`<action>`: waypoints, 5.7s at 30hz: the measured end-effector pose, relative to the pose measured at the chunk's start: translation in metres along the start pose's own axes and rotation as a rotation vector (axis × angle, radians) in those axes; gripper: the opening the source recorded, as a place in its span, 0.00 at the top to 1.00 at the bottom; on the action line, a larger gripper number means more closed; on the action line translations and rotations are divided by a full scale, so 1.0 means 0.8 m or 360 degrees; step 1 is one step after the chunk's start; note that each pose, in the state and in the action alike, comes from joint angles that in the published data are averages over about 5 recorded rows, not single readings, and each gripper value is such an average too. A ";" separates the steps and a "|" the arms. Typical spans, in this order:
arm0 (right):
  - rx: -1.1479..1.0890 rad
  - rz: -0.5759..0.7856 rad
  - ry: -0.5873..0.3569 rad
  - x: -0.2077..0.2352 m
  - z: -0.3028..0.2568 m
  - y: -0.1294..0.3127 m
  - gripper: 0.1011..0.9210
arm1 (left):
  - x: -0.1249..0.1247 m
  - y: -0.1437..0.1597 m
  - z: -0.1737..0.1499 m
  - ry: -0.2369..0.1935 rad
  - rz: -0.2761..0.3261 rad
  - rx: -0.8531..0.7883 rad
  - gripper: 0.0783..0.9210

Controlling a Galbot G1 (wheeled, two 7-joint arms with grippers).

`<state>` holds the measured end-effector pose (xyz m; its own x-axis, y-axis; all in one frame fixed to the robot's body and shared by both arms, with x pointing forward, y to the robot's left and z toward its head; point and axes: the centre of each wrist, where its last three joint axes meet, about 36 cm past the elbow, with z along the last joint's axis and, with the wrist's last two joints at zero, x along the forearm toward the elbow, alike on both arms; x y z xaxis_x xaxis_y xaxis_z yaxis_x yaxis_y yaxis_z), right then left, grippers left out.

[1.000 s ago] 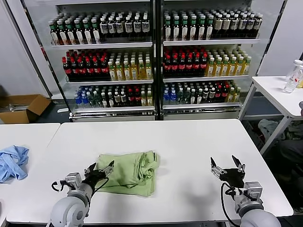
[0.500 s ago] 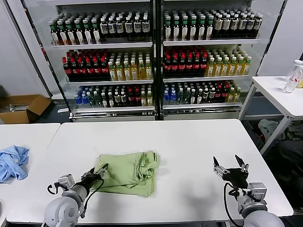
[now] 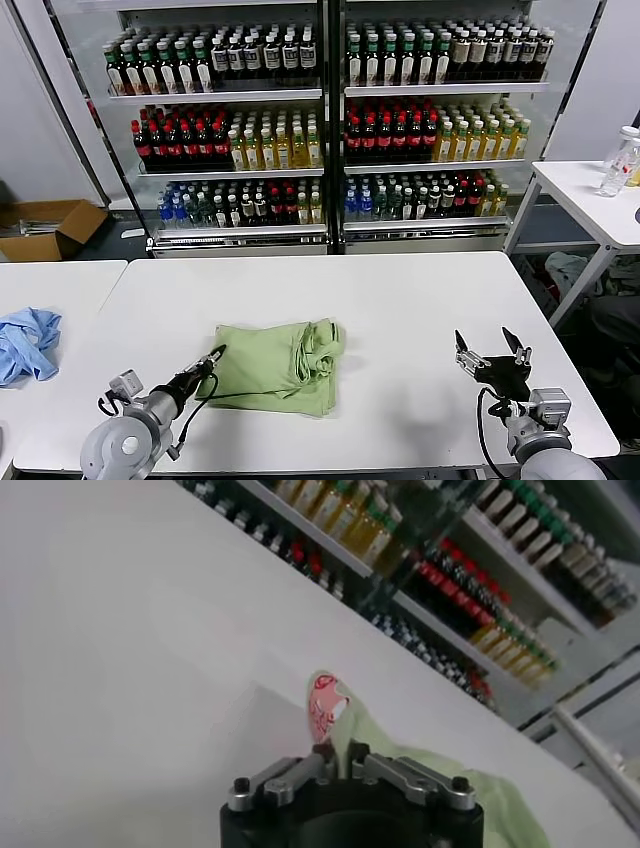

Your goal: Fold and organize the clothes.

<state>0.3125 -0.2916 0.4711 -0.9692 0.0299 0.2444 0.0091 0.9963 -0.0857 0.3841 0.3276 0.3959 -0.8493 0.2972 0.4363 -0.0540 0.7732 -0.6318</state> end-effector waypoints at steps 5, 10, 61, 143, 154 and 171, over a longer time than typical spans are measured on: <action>0.0000 0.0008 -0.0006 0.003 -0.005 -0.002 0.12 | 0.007 0.004 -0.008 -0.0033 0.0024 0.0083 0.98; -0.0017 0.0017 -0.0019 0.003 -0.011 -0.005 0.12 | 0.021 0.015 -0.035 -0.0108 -0.0006 0.0108 0.98; -0.0076 -0.0151 -0.0123 -0.019 -0.022 0.022 0.12 | -0.111 -0.258 0.051 -0.0057 0.0300 -0.0375 0.59; 0.0146 -0.0236 -0.0099 -0.134 0.025 0.034 0.36 | 0.059 -0.106 0.047 -0.0562 -0.0266 -0.0709 0.12; 0.0126 -0.0185 -0.0285 -0.076 0.016 0.027 0.12 | 0.089 -0.124 0.052 -0.0604 -0.0169 -0.0816 0.12; 0.0147 -0.0161 -0.0397 -0.032 0.005 0.035 0.12 | 0.127 -0.138 0.054 -0.0653 -0.0110 -0.0918 0.12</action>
<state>0.3365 -0.2650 0.4590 -0.9947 -0.1017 0.0121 -0.1023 0.9812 -0.1636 0.2809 0.2482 0.4819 -0.9893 0.0896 0.1147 0.0755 0.9897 -0.1219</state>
